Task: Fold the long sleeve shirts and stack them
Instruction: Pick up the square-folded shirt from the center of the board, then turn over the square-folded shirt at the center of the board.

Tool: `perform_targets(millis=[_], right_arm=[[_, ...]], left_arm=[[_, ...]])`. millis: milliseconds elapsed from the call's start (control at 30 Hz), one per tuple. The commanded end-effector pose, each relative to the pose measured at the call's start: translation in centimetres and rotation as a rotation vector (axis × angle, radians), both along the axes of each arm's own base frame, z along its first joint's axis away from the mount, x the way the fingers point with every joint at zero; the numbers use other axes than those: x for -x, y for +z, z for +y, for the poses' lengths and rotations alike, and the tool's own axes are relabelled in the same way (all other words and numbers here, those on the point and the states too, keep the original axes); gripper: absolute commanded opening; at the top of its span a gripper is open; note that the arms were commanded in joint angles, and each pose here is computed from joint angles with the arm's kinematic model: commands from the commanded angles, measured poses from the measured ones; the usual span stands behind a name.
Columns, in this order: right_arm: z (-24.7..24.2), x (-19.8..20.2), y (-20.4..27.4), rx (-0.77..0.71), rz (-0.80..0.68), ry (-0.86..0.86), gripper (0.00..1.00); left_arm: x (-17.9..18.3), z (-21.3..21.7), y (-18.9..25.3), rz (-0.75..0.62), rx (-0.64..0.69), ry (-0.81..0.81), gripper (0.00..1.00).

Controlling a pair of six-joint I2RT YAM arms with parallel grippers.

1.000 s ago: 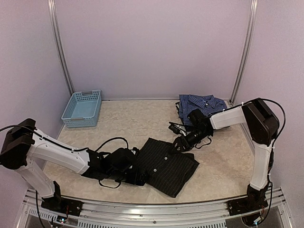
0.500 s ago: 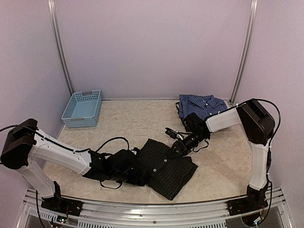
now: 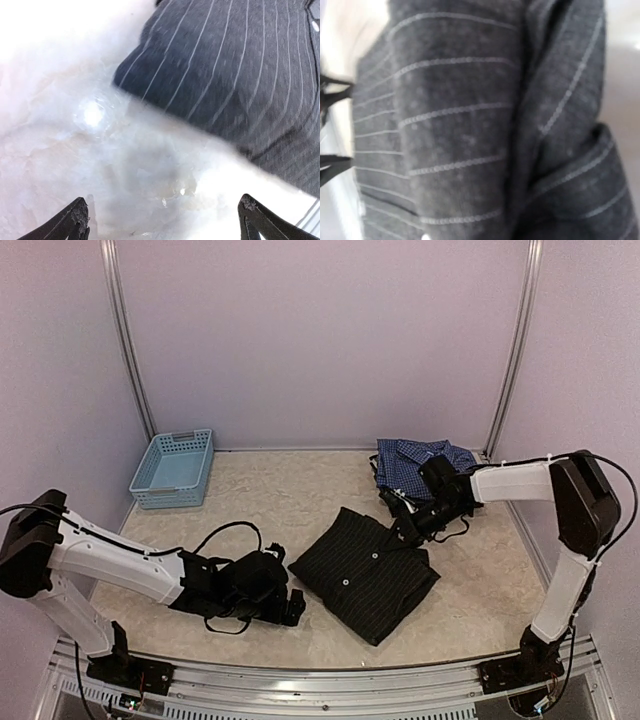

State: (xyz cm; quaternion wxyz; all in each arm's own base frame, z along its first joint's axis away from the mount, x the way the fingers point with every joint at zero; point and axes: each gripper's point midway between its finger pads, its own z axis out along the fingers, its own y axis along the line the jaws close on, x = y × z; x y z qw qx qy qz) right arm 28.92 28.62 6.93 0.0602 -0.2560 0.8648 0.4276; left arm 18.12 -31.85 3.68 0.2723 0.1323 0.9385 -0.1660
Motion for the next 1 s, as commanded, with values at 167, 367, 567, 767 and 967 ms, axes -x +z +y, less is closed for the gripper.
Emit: perform_targets(millis=[167, 367, 567, 767, 967], right_arm=[[-14.7, -3.5, 12.4, 0.613, -0.375, -0.490, 0.00], [-23.0, -2.2, 18.9, 0.962, -0.465, -0.769, 0.00], [-23.2, -1.9, 17.3, 1.196, -0.475, -0.793, 0.00], [-19.0, -1.1, 12.9, 1.268, -0.475, -0.675, 0.00], [-12.0, 0.4, 8.6, 1.287, -0.503, -0.516, 0.00]], left_arm=[[-4.2, 2.1, 7.9, -0.162, 0.046, 0.100, 0.99], [-6.1, 3.1, 9.2, -0.197, 0.044, 0.126, 0.99], [-6.8, 3.7, 9.0, -0.201, 0.027, 0.149, 0.99], [-7.0, 4.2, 8.6, -0.192, 0.016, 0.166, 0.99], [-7.3, 4.9, 8.2, -0.191, -0.006, 0.184, 0.99]])
